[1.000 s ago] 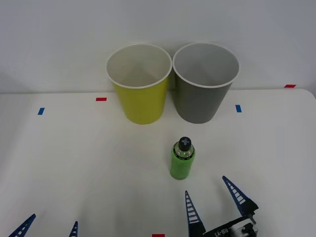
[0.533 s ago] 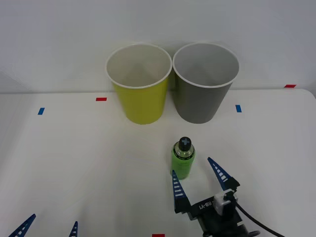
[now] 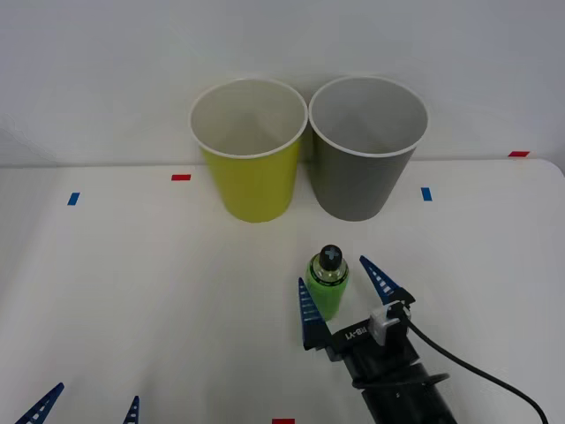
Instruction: Put cans in the gray bin and PET bottles in the light green bin.
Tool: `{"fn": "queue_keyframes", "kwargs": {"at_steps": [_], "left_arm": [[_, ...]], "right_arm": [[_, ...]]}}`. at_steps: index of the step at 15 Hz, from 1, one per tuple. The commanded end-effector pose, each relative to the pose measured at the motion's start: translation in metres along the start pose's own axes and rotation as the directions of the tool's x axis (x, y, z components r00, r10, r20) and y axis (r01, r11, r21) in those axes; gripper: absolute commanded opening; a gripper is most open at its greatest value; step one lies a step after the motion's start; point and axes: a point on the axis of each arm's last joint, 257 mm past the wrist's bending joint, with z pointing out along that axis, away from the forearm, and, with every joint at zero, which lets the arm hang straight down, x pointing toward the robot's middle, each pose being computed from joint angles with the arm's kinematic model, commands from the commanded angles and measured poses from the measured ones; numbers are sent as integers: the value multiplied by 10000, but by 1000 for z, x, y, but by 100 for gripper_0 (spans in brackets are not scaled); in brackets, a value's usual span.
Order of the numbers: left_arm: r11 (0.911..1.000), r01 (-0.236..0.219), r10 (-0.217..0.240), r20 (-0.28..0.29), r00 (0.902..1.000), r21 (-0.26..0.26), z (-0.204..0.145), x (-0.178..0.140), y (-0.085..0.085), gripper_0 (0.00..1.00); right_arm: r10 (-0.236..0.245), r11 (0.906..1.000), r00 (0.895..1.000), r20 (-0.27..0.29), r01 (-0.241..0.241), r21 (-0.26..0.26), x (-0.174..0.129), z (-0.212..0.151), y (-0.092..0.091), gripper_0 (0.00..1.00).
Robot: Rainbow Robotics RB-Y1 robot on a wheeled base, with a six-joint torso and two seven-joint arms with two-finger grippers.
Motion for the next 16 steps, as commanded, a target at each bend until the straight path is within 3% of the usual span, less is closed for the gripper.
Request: {"fn": "queue_keyframes", "kwargs": {"at_steps": [1, 2, 3, 4, 5, 12, 16], "left_arm": [[10000, 0, 0, 0, 10000, 0, 0, 0, 0, 100], [10000, 0, 0, 0, 10000, 0, 0, 0, 0, 100], [10000, 0, 0, 0, 10000, 0, 0, 0, 0, 100], [10000, 0, 0, 0, 10000, 0, 0, 0, 0, 100], [10000, 0, 0, 0, 10000, 0, 0, 0, 0, 100], [10000, 0, 0, 0, 10000, 0, 0, 0, 0, 100], [10000, 0, 0, 0, 10000, 0, 0, 0, 0, 100]], "right_arm": [[-47, 10000, 10000, -77, 47, -21, -2, 12, -3, 100], [-3, 10000, 10000, -83, 3, -64, -3, 16, 0, 100], [61, 10000, 10000, -46, -61, -53, -4, 18, 1, 75], [74, 10000, 10000, 0, -74, -61, -6, 20, 1, 23], [84, 9999, 10000, 13, -84, -63, -7, 20, 1, 15], [207, 9998, 9997, -146, -208, -72, -4, 23, 1, 10], [131, 9995, 9941, -1079, -161, -276, -29, 37, 3, 9]]}}
